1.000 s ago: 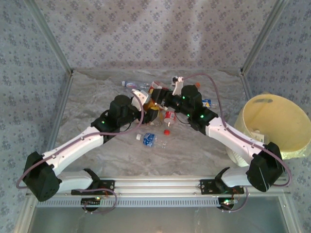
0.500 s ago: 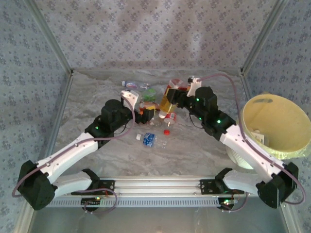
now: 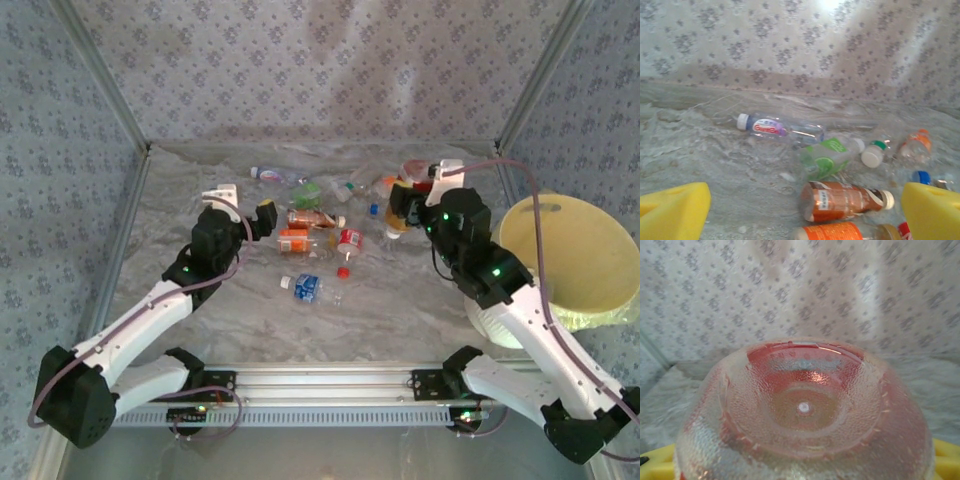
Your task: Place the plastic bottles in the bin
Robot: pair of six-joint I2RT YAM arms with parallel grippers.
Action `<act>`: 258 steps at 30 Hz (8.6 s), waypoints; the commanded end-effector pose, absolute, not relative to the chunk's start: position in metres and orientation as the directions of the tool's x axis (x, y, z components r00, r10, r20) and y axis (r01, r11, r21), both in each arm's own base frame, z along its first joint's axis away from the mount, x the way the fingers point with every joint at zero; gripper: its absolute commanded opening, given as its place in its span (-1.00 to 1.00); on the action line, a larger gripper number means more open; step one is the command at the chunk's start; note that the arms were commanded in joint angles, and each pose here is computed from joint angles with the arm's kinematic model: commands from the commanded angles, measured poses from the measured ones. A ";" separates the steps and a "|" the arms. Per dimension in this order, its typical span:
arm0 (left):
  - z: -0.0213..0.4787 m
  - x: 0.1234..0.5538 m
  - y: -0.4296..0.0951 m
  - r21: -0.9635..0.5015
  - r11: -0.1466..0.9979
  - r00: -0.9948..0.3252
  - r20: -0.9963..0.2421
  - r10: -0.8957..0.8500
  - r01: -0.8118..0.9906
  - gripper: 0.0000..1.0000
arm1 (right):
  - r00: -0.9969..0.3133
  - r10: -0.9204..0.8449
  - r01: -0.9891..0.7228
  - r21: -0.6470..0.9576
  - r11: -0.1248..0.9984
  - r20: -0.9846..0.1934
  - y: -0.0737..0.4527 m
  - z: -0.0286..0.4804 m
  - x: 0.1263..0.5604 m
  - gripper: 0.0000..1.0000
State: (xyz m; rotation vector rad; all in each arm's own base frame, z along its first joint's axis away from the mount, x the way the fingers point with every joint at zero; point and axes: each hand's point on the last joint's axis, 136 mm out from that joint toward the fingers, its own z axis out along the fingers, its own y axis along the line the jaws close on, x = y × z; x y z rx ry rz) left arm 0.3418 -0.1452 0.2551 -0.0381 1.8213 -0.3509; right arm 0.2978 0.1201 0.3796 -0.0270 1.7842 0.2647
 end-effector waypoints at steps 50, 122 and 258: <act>0.234 0.366 -0.147 -0.337 0.932 -0.363 -0.892 -0.271 0.132 0.95 | -0.520 0.397 0.820 -0.313 0.479 -0.756 -0.197 0.310 0.163 0.62; 0.047 0.371 -0.215 -0.530 0.194 -0.300 0.122 -0.946 -0.826 0.51 | -0.138 -0.114 -0.462 -0.038 0.886 -0.984 0.160 0.357 0.273 1.00; 0.290 0.375 -0.152 -0.566 0.824 -0.440 -0.750 -0.495 0.038 0.95 | -0.235 0.153 0.627 -0.029 0.778 -0.960 -0.111 0.390 0.218 -0.26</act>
